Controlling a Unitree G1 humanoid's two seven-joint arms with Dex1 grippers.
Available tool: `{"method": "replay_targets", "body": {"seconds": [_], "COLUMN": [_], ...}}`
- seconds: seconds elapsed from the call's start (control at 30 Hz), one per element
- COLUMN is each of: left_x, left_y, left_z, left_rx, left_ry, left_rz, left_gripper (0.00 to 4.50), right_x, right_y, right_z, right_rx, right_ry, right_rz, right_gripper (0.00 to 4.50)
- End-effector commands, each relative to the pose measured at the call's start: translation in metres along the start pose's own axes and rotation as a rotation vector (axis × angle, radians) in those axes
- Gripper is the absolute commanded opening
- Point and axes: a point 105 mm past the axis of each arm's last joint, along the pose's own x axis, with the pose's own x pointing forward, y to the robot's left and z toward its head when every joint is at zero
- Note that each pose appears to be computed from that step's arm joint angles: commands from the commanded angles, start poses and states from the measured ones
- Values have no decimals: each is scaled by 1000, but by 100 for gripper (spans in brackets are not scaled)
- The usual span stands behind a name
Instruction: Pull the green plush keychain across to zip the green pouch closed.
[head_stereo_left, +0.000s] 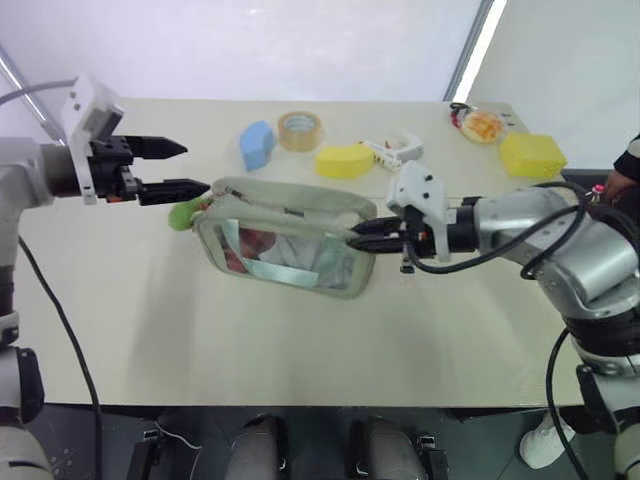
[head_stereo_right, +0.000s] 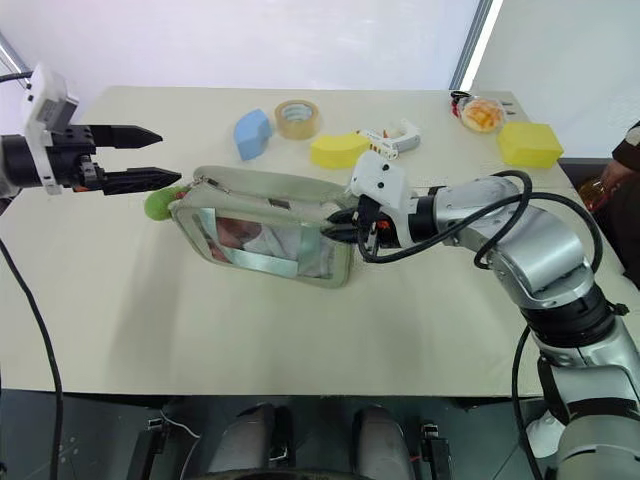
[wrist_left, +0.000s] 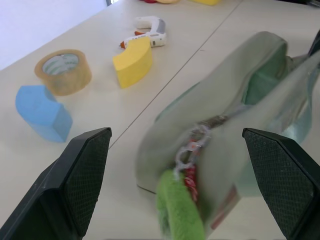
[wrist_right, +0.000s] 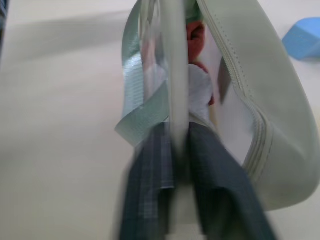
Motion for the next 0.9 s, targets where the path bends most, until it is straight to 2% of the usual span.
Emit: {"method": "replay_targets", "body": {"seconds": [0.03,0.23,0.47,0.53,0.67,0.83,0.9], "left_x": [-6,-3,1,2,4,7,7], "left_y": [0,2,0,0,1,0,-1], "left_z": [14,17,18,17,20,19,18], "left_rx": [43,47,52,56,56,58,55], "left_ry": [-42,-51,-54,-51,-62,-65,-65], "left_rz": [19,19,8,4,0,-4,-6], "left_gripper": [450,450,450,450,450,450,450], "right_x": [2,6,7,7,2,11,13], "right_y": [-28,-47,-37,-35,-54,-48,-44], "right_z": [15,25,13,16,33,25,23], "right_rx": [-130,-246,-299,-315,-402,-502,-483], "right_ry": [-26,-56,-43,-58,-81,-64,-70], "right_rz": [-132,-224,-198,-196,-274,-248,-236], "right_gripper": [3,3,3,3,3,3,3]}}
